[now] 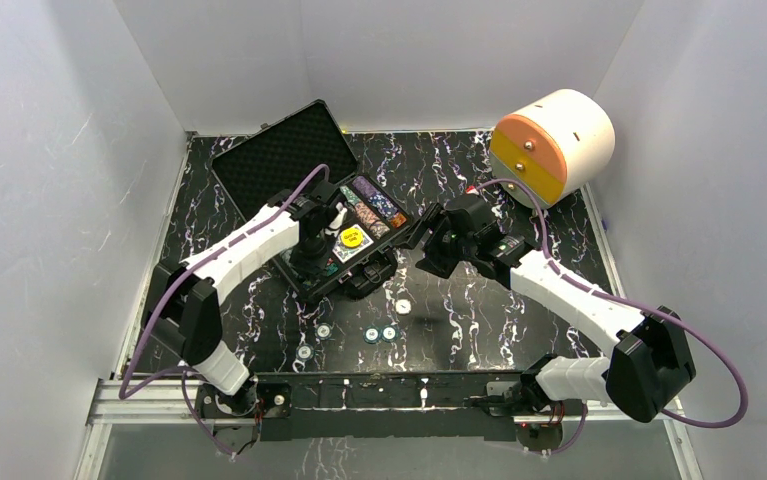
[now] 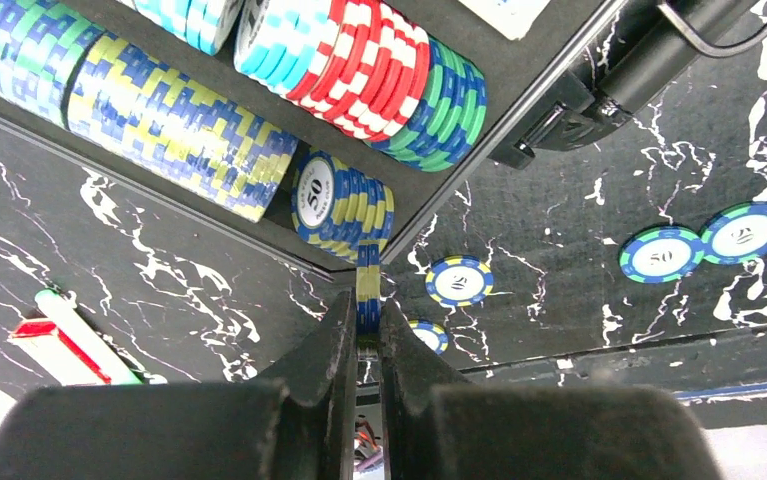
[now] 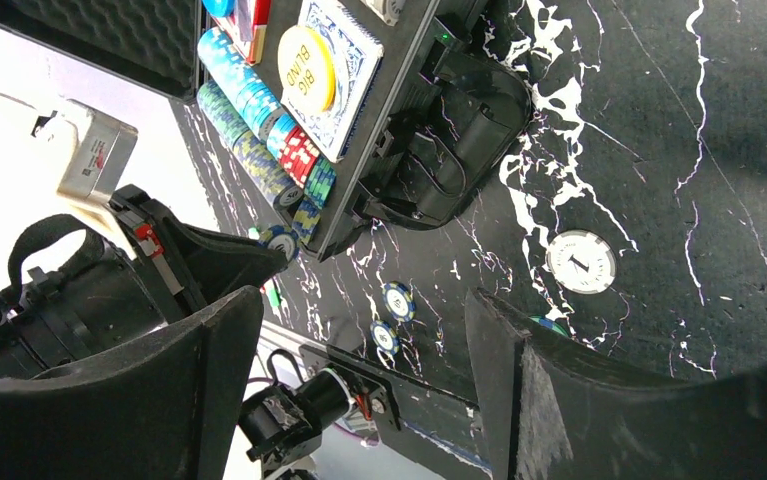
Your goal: Pack up texas hold em set
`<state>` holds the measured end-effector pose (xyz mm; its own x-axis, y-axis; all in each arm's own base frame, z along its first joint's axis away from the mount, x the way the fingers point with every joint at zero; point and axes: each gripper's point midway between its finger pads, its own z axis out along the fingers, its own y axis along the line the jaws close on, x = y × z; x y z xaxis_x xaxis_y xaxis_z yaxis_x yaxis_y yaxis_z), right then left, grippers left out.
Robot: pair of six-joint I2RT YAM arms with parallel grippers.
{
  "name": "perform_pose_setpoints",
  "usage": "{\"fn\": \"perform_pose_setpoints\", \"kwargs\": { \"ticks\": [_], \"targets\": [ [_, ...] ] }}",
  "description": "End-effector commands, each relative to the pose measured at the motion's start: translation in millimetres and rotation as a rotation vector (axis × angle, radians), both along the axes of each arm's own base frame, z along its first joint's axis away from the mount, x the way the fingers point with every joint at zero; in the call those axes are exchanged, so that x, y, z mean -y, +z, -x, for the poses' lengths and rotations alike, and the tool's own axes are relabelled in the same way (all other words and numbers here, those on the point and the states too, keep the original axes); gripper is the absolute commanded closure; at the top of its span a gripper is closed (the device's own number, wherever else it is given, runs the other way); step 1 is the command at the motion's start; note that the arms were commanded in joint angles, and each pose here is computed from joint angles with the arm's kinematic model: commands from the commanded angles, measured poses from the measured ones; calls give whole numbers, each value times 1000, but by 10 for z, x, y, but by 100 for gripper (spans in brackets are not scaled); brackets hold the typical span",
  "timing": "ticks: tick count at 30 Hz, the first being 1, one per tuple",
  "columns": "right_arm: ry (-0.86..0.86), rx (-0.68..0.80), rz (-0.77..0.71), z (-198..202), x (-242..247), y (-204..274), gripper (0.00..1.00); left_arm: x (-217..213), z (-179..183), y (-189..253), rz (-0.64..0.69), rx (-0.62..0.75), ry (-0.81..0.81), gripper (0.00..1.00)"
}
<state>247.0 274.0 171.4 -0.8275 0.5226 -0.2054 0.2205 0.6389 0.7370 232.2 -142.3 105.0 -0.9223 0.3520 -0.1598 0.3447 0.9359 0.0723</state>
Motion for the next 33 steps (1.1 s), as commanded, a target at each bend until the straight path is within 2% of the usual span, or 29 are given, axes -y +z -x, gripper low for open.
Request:
{"fn": "perform_pose_setpoints", "kwargs": {
  "ticks": [1, 4, 12, 22, 33],
  "targets": [
    [9, 38, -21, -34, -22, 81, 18, -105, -50, 38, -60, 10, -30, 100],
    [9, 40, -18, -28, -15, 78, 19, -124, -52, 30, -71, 4, -36, 100],
    [12, 38, -18, -28, -19, 65, 19, 199, -10, 200, 131, 11, -120, 100],
    [11, 38, -14, -16, -6, 72, 19, 45, 88, -105, 18, -101, -111, 100],
    [1, 46, -8, -22, 23, 100, 19, -139, -85, -57, -104, -33, -93, 100]
  ]
}}
